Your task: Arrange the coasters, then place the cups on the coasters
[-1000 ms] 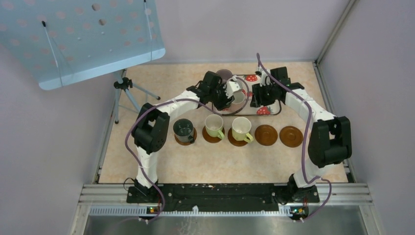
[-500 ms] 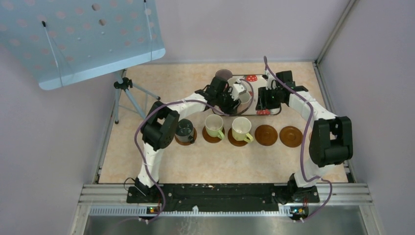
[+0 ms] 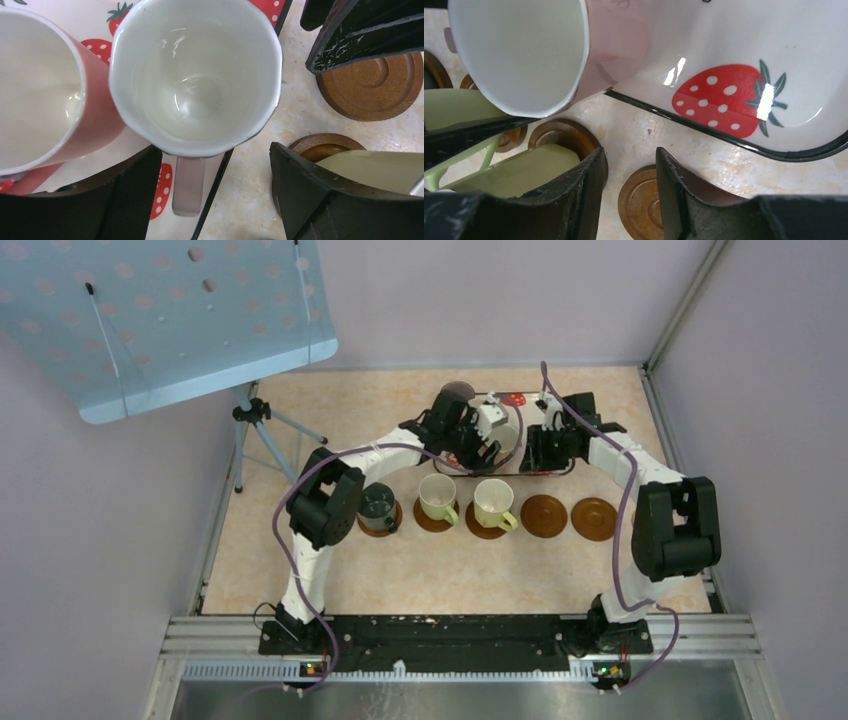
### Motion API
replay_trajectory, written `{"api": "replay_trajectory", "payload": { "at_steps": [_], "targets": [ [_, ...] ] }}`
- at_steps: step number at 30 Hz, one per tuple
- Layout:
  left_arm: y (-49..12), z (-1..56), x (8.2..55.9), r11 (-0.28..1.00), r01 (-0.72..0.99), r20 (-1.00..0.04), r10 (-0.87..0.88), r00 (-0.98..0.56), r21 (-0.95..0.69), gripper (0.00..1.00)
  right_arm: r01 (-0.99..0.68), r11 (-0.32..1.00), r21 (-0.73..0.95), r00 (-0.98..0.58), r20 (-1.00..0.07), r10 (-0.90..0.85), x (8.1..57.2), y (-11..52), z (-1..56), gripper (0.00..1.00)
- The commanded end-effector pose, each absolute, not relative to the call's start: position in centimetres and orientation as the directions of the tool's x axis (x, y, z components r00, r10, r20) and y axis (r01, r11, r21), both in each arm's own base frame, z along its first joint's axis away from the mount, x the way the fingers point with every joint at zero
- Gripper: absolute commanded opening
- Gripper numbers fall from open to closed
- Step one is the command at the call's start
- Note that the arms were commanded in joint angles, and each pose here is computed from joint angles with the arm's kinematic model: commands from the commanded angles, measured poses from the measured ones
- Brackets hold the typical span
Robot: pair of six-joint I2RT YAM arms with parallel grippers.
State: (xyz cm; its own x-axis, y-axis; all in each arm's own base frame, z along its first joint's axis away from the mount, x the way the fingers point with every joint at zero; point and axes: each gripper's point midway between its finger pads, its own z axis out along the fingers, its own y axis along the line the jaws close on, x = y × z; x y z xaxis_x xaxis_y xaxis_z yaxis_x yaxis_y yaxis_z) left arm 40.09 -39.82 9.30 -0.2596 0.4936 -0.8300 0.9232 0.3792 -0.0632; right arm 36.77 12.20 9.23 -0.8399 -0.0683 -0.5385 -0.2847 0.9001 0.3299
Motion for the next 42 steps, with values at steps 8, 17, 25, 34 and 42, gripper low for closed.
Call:
{"api": "replay_trajectory", "payload": {
  "at_steps": [8,17,25,34,42],
  "targets": [
    [-38.3,18.0,39.0,0.342,0.940,-0.902,0.409,-0.139,0.011,0.88,-0.250,0.871,0.424,-0.827,-0.561,0.036,37.8,13.7,10.0,0.40],
    [-36.2,17.2,41.0,0.368,0.926,-0.880,0.464,-0.104,0.085,0.64,-0.260,0.857,0.444,-0.808,-0.586,0.058,40.5,14.6,10.2,0.39],
    [-34.0,15.2,44.4,0.436,0.877,-0.829,0.552,-0.084,0.202,0.53,-0.263,0.863,0.430,-0.788,-0.613,0.065,42.6,14.6,10.6,0.39],
    [-34.5,13.1,44.9,0.421,0.886,-0.799,0.591,-0.106,0.194,0.46,-0.253,0.869,0.426,-0.774,-0.628,0.083,44.6,14.6,11.0,0.39],
    [-37.3,11.8,40.7,0.327,0.942,-0.811,0.570,-0.131,0.077,0.41,-0.249,0.863,0.439,-0.771,-0.630,0.098,45.6,14.9,11.3,0.39]
  ]
}}
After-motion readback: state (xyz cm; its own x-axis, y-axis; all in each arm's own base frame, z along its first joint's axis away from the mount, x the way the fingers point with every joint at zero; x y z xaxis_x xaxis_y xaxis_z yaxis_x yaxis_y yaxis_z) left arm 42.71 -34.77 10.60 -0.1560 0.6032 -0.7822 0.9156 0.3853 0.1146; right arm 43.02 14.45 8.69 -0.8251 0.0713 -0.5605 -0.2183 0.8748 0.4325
